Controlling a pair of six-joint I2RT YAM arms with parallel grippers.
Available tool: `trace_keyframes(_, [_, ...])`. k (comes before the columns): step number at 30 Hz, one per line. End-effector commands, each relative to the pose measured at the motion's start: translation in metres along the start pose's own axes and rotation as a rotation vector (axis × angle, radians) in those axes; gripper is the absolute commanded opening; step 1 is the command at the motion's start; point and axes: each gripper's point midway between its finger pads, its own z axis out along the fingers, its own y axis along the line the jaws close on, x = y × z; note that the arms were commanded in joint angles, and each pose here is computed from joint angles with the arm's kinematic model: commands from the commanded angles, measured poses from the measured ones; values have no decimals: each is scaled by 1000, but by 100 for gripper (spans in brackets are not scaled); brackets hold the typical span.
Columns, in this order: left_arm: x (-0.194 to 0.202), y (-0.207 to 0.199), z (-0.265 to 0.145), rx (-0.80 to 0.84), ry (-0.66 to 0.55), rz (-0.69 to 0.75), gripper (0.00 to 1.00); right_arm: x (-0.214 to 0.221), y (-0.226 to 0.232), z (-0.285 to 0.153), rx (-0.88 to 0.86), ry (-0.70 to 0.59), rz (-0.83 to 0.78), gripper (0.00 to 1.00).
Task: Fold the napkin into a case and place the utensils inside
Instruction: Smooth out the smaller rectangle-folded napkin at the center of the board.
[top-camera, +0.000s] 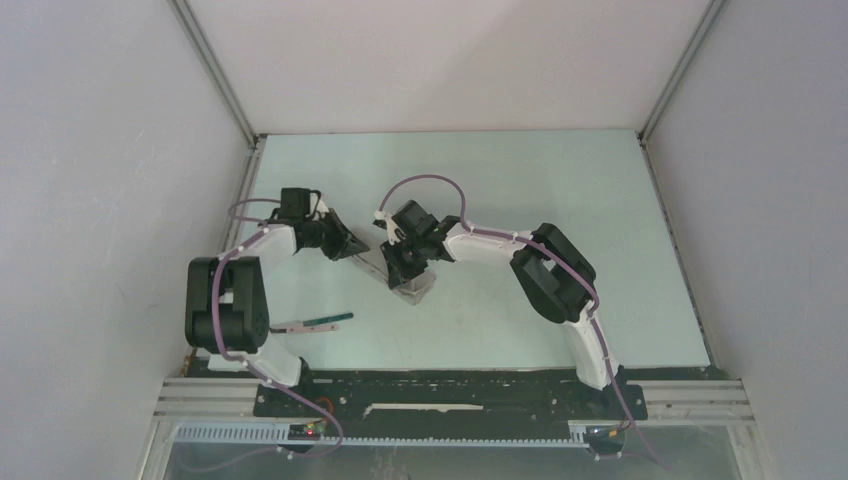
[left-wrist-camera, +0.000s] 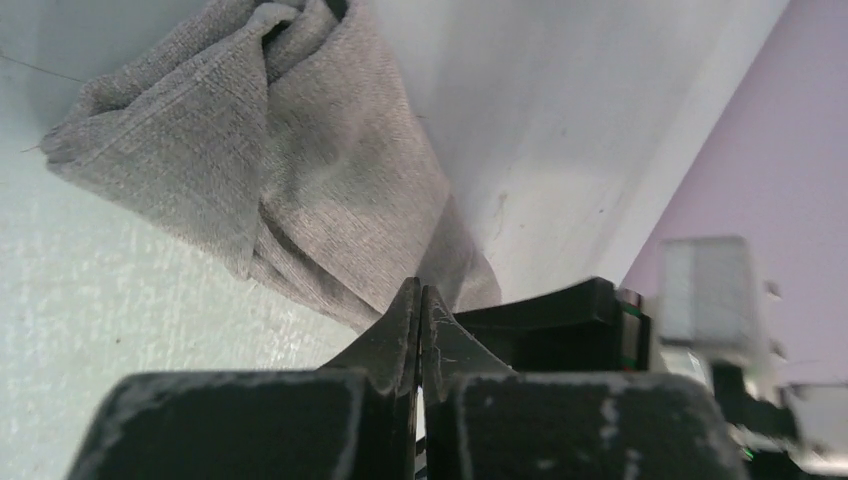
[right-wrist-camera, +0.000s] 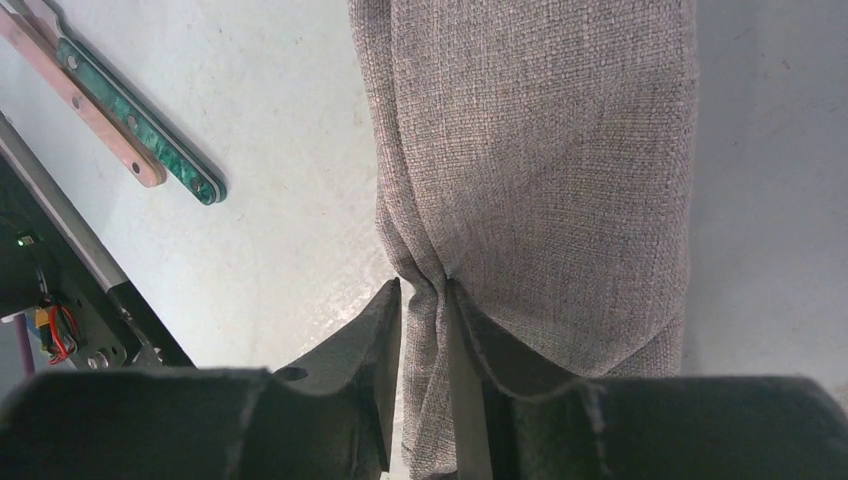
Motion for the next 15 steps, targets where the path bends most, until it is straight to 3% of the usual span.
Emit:
trace_keyframes(1, [-1, -1, 22, -11, 30, 0, 0, -20, 8, -11, -9, -62, 2, 33])
trace_keyframes(7, [-3, 44, 44, -131, 54, -52, 0, -28, 16, -29, -15, -78, 23, 37])
trace_keyframes(15, [-8, 79, 32, -219, 27, -106, 0, -46, 21, -68, -92, -139, 141, 43])
